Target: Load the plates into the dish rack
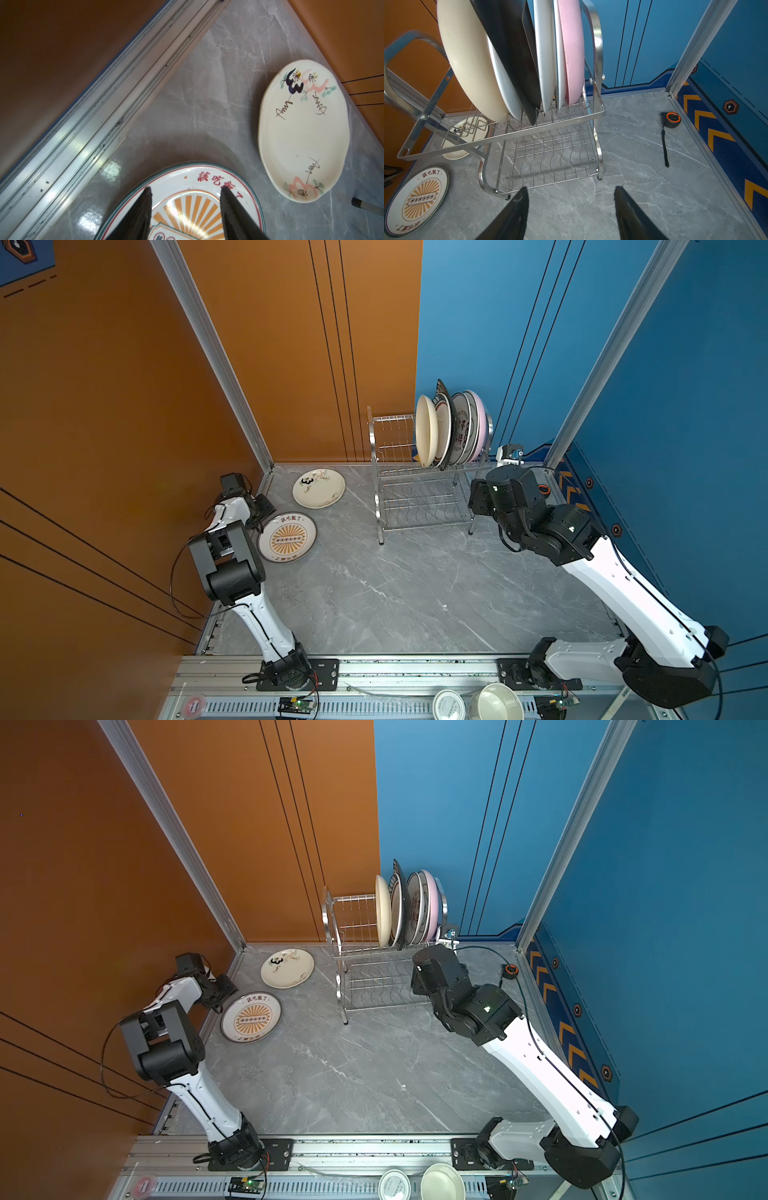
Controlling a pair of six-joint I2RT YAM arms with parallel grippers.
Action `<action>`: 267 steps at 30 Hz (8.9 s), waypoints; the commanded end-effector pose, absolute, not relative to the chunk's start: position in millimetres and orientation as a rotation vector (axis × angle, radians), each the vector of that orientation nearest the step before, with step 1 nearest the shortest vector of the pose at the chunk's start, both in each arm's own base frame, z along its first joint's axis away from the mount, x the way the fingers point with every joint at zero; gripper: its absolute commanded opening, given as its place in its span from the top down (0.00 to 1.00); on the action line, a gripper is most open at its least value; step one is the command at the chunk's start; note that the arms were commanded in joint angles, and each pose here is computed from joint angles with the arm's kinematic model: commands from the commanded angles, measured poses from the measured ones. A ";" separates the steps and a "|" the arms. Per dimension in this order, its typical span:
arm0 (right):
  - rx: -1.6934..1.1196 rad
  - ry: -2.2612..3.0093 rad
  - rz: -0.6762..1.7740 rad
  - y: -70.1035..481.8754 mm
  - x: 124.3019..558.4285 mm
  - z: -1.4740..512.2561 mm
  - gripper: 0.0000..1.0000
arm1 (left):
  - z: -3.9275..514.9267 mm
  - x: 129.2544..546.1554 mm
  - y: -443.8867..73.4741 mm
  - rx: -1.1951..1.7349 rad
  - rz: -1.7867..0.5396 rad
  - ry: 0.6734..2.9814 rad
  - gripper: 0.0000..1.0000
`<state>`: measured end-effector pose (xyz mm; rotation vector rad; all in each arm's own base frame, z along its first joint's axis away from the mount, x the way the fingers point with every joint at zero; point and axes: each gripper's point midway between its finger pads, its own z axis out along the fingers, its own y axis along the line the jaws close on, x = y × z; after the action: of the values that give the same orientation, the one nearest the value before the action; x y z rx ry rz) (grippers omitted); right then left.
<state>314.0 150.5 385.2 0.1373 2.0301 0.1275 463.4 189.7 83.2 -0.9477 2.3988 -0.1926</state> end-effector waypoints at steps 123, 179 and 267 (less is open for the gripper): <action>0.165 2.099 0.265 154.5 270.1 329.6 0.33 | 42.4 257.6 -108.0 -0.678 -0.867 2.950 0.01; 0.265 2.305 0.439 141.3 266.0 246.7 0.33 | 14.3 228.2 -145.0 -0.430 -1.014 2.887 0.95; -0.002 2.342 0.894 238.4 260.6 288.2 1.00 | 208.7 289.2 -142.6 -0.135 -1.347 2.359 0.20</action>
<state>257.2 256.0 249.4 0.0086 2.4455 1.0491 291.3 -154.6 207.1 -0.1324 2.3447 -1.4057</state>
